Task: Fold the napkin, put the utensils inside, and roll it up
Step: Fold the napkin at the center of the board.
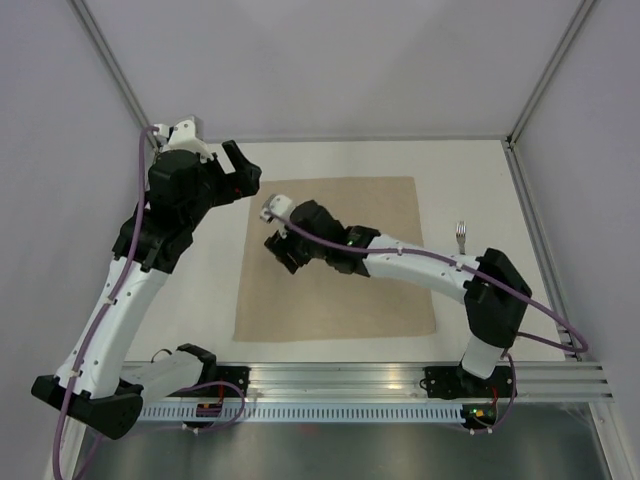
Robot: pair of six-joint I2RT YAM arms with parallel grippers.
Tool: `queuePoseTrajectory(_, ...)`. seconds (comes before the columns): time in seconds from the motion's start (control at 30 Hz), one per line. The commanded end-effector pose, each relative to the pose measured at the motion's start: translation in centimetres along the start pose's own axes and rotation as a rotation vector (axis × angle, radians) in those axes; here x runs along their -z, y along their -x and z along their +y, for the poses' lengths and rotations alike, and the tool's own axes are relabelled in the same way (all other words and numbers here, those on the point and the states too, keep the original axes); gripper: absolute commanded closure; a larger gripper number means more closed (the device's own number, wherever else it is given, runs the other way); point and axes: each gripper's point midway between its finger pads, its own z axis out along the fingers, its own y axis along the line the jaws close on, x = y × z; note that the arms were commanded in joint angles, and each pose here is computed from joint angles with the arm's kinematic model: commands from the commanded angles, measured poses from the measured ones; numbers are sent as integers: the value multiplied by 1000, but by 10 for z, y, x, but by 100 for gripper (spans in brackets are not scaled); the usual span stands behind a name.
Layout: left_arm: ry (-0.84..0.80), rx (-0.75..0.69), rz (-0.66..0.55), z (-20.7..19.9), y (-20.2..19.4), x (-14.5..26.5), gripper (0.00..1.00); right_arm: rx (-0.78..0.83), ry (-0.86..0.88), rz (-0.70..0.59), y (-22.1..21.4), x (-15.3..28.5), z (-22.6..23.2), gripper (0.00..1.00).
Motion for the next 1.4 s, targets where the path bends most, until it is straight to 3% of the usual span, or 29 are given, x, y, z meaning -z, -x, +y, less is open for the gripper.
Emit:
queuePoseTrajectory(0.0,-7,25,-28,-4,14,16,1,88,37,0,-5,-14,48,32)
queuePoseTrajectory(0.2,13,30,-39,1,16,21,1,204,169,12,-25,-35,138,37)
queuePoseTrajectory(0.47,22,56,-139,2,47,49,0,227,248,32,-43,-60,200,47)
queuePoseTrajectory(1.0,81,74,-130,16,38,55,0,166,160,92,-72,-75,222,57)
queuePoseTrajectory(1.37,98,64,-105,19,30,48,0,165,157,128,-88,-78,238,58)
